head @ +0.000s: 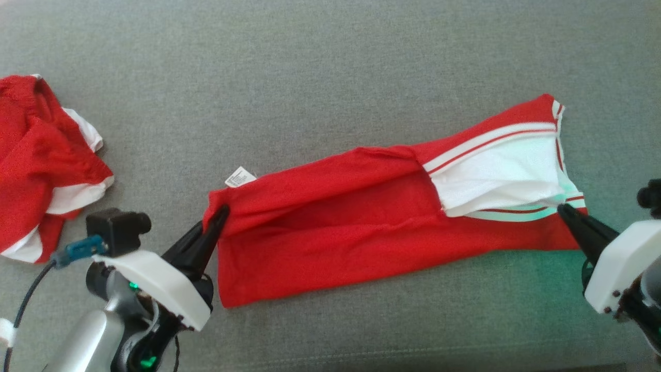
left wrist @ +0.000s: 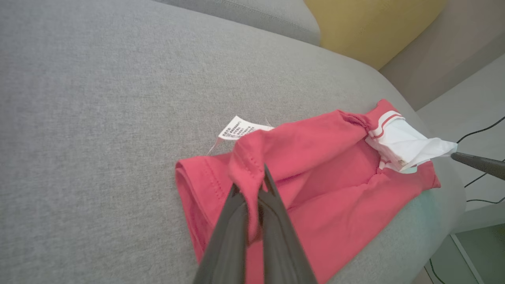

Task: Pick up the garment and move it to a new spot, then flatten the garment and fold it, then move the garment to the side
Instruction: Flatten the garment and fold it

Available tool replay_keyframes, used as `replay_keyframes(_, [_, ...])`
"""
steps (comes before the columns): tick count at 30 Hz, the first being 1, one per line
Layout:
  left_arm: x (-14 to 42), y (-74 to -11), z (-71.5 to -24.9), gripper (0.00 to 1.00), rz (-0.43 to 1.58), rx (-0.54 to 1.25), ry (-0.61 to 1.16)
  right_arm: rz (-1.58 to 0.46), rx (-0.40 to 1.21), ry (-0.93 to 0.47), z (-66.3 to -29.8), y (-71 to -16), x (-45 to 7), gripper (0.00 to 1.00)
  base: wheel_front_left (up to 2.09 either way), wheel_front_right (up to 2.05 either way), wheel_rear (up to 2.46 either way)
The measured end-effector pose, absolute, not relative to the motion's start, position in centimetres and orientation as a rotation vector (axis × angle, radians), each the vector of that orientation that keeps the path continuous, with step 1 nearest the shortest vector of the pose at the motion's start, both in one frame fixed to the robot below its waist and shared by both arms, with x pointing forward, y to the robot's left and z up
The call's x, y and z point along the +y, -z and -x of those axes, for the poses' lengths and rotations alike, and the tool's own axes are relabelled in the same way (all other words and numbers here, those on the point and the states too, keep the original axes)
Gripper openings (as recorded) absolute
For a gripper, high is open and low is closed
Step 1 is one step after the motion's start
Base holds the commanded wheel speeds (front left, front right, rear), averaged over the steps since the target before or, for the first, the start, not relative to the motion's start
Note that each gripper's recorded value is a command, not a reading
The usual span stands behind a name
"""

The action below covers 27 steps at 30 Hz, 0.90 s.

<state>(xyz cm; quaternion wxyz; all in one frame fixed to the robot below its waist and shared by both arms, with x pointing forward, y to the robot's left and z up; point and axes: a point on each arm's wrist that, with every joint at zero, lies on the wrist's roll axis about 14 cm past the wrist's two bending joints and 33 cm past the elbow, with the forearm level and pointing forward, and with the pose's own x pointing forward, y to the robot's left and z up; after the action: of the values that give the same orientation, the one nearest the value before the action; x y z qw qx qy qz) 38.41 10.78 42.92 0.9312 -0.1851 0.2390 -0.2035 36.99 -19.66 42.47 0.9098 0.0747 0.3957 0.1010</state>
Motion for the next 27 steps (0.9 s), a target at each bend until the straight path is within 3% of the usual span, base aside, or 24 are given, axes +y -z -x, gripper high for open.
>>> replay_keyframes(1, [10.8, -43.0, -38.4, 0.00, 0.378, 0.481, 0.417, -0.153, 0.822, -0.211, -36.7, -42.4, -19.6, 0.00, 0.00, 0.00, 0.00])
replay_keyframes(2, [10.9, -43.0, -38.4, 0.21, 0.375, 0.478, 0.414, -0.151, 0.825, -0.214, -36.6, -42.4, -19.5, 0.46, 0.00, 0.00, 0.00])
replay_keyframes(3, [11.0, -42.7, -38.1, 0.55, 0.362, 0.485, 0.414, -0.147, 0.825, -0.214, -36.4, -42.4, -19.5, 1.00, 0.00, 0.00, 0.00])
replay_keyframes(4, [10.9, -42.3, -37.7, 1.00, 0.344, 0.498, 0.419, -0.136, 0.825, -0.215, -36.4, -42.5, -19.6, 1.00, 0.00, 0.00, 0.00])
replay_keyframes(9, [11.2, -39.4, -35.5, 1.00, 0.266, 0.579, 0.401, -0.098, 0.820, -0.208, -36.5, -43.1, -20.3, 1.00, 0.00, 0.00, 0.00])
replay_keyframes(17, [13.5, -44.2, -39.0, 1.00, 0.245, 0.192, 0.191, -0.040, 0.809, -0.141, -40.4, -43.5, -21.9, 1.00, 0.00, 0.00, 0.00])
replay_keyframes(27, [13.2, -47.9, -39.9, 1.00, 0.329, 0.021, 0.070, -0.053, 0.999, -0.081, -40.8, -36.2, -21.0, 1.00, 0.00, 0.00, 0.00])
